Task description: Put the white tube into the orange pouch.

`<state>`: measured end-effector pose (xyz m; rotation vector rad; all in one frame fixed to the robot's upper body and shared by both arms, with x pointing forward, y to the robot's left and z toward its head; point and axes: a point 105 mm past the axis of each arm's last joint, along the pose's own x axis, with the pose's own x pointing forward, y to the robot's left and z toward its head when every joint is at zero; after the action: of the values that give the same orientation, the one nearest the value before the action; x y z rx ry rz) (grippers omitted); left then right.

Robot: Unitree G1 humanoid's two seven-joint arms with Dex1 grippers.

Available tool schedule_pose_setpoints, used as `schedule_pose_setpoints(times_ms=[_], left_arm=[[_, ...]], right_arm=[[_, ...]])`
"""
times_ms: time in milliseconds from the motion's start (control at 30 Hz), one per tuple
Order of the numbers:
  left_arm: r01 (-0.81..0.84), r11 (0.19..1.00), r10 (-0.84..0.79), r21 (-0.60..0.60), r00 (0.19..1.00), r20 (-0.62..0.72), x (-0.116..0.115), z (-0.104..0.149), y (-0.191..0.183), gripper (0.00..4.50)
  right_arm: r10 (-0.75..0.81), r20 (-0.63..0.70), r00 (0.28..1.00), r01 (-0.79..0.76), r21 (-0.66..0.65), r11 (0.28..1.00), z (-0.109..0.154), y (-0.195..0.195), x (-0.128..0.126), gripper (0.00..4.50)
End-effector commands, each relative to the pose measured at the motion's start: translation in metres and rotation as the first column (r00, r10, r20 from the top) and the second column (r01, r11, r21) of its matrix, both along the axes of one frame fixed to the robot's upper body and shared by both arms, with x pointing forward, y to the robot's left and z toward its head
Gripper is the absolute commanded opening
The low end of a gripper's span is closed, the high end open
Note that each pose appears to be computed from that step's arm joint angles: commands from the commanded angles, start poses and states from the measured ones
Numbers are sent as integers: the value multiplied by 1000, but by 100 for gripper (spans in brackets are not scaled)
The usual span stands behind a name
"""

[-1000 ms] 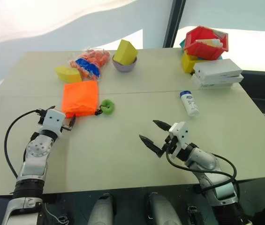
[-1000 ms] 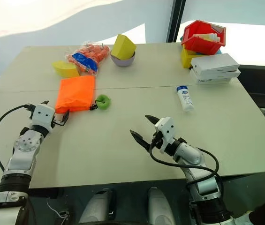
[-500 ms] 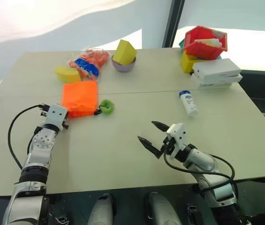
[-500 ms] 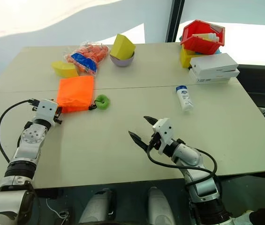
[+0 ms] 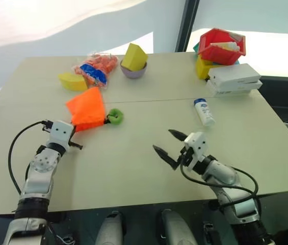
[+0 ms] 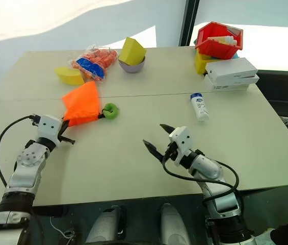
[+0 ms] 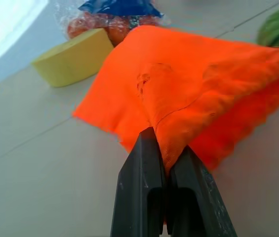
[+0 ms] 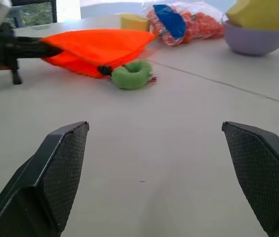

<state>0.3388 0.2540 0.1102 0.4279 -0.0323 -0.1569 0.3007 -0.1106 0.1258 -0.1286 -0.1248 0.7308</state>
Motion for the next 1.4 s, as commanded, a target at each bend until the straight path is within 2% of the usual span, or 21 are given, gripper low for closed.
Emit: schedule_pose_setpoints(times_ms=[33,200,367,500,600,867,1133,1233,1367,1400], left_arm=[[67,997,-65,-46,997,46,-16,28,-16,7],[196,975,-198,-104,980,-12,-47,29,-53,7],[317,935,-334,-160,938,-89,-77,19,-90,7],[331,915,-370,-230,916,-154,-96,7,-90,7],[327,907,-382,-264,903,-196,-108,3,-76,7],[204,953,-252,-222,944,-212,-101,-4,-31,7],[190,957,-234,-221,952,-195,-93,-10,-32,7],[189,955,-234,-230,954,-185,-89,-12,-35,0],[189,951,-235,-243,956,-178,-86,-13,-38,0],[190,951,-237,-245,955,-176,-86,-13,-39,0]], right_arm=[[-112,50,992,112,4,994,14,-25,15,450],[-301,48,952,303,-40,952,12,-68,43,450],[-429,27,903,430,-15,903,13,-102,65,450],[-476,20,879,476,-19,879,10,-114,75,450],[-522,-20,853,522,-13,853,4,-125,87,450],[-565,-99,819,570,32,821,-7,-131,101,450],[-590,-136,796,601,66,796,-15,-133,106,450],[-587,-128,799,598,69,799,-15,-132,106,371],[-586,-123,801,596,74,799,-15,-130,105,176],[-585,-120,802,595,76,800,-14,-130,105,157]])
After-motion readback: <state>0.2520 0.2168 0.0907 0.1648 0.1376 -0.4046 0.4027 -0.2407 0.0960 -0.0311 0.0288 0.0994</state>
